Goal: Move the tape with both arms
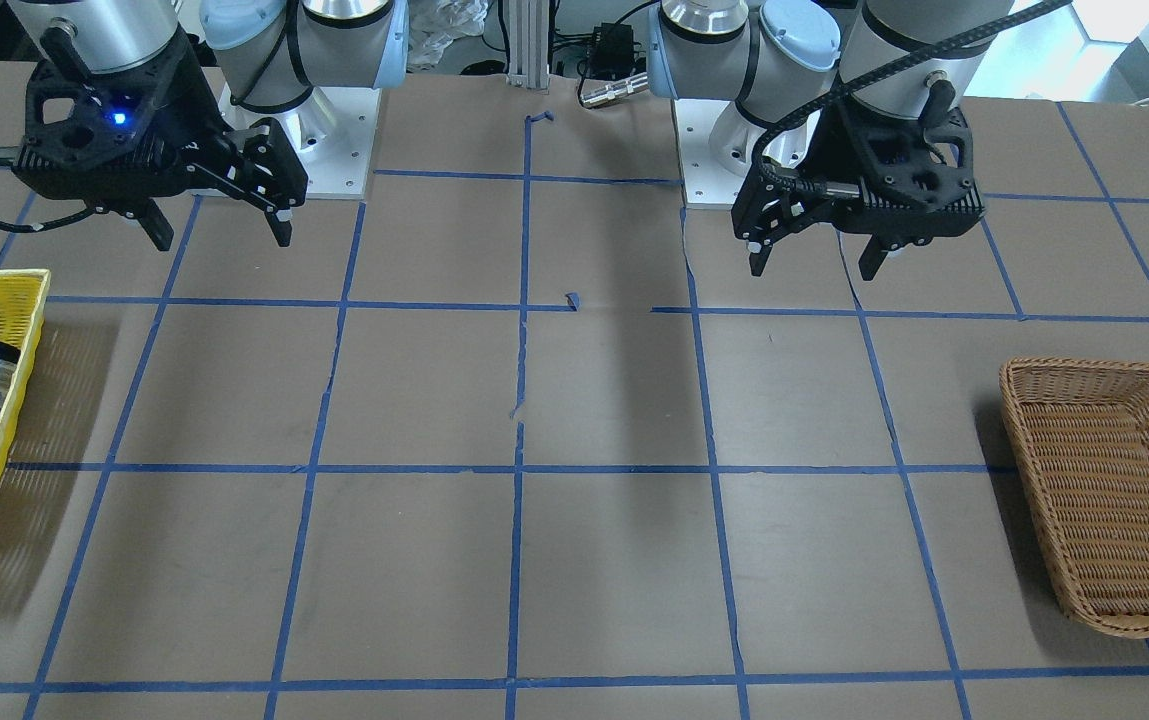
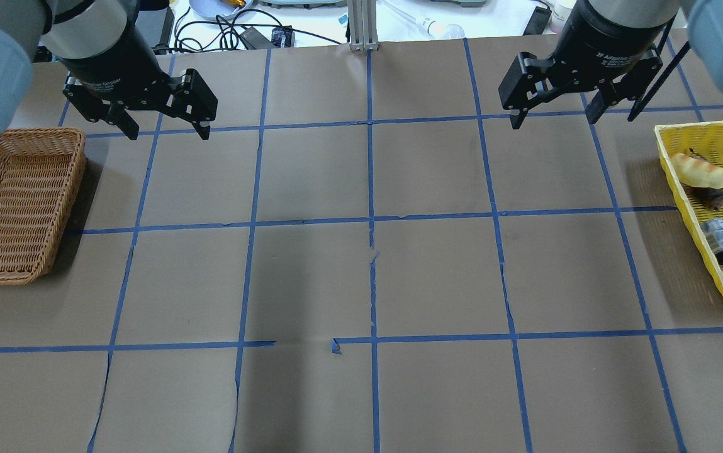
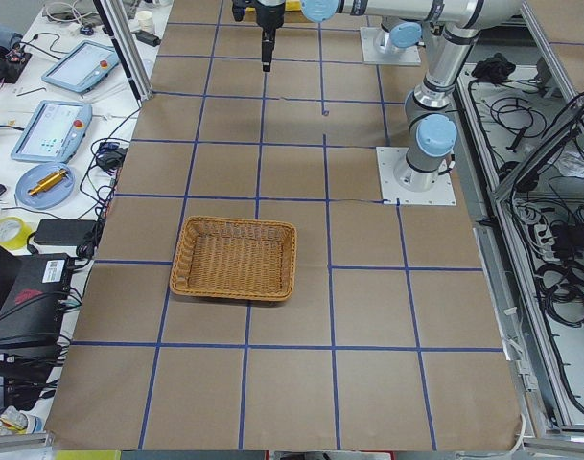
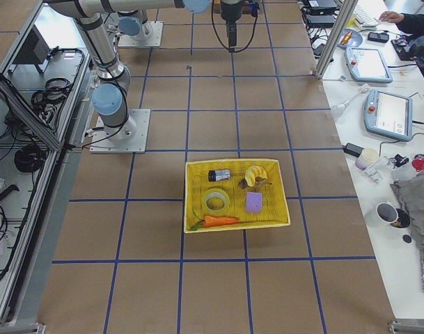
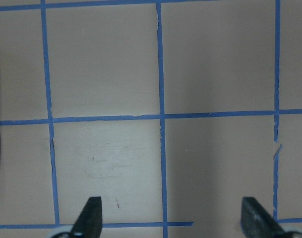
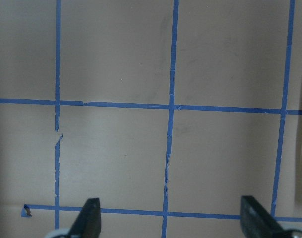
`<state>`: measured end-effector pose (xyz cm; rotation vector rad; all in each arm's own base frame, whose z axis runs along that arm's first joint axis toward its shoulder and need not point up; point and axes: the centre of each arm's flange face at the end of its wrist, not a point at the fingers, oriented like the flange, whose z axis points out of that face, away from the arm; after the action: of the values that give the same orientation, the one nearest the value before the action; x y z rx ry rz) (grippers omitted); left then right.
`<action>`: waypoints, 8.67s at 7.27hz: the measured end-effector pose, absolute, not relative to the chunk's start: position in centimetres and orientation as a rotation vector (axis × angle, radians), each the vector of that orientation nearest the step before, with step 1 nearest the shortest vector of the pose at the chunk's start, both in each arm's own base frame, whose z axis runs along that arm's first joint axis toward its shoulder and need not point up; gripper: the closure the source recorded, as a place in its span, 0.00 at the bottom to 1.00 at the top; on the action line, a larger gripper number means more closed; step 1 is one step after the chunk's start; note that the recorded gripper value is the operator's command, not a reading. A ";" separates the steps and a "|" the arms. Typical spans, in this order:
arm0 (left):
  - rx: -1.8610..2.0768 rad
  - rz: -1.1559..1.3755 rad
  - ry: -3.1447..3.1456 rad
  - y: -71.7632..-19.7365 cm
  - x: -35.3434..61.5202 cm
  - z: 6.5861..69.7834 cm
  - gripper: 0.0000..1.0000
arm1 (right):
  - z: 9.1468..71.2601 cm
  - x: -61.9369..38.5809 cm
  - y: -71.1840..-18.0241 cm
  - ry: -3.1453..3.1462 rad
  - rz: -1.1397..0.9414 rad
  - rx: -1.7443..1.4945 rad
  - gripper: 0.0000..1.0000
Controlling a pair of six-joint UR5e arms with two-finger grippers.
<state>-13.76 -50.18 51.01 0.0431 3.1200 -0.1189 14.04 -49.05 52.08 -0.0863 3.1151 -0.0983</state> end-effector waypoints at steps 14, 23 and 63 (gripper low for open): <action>0.043 -0.121 3.124 -50.1 -13.8 51.1 0.00 | 51.7 14.3 -48.8 3.113 -0.079 -0.121 0.00; 0.042 -0.123 3.127 -50.2 -13.8 51.1 0.00 | 47.2 -5.0 -52.7 3.140 0.025 -0.256 0.00; 0.051 -0.151 3.124 -50.1 -14.0 51.5 0.00 | 25.1 38.9 -58.6 2.910 0.016 0.810 0.21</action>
<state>-14.00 -50.05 51.52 0.0506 3.1235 -0.1506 38.94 -58.57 25.06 0.8101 2.9099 0.0163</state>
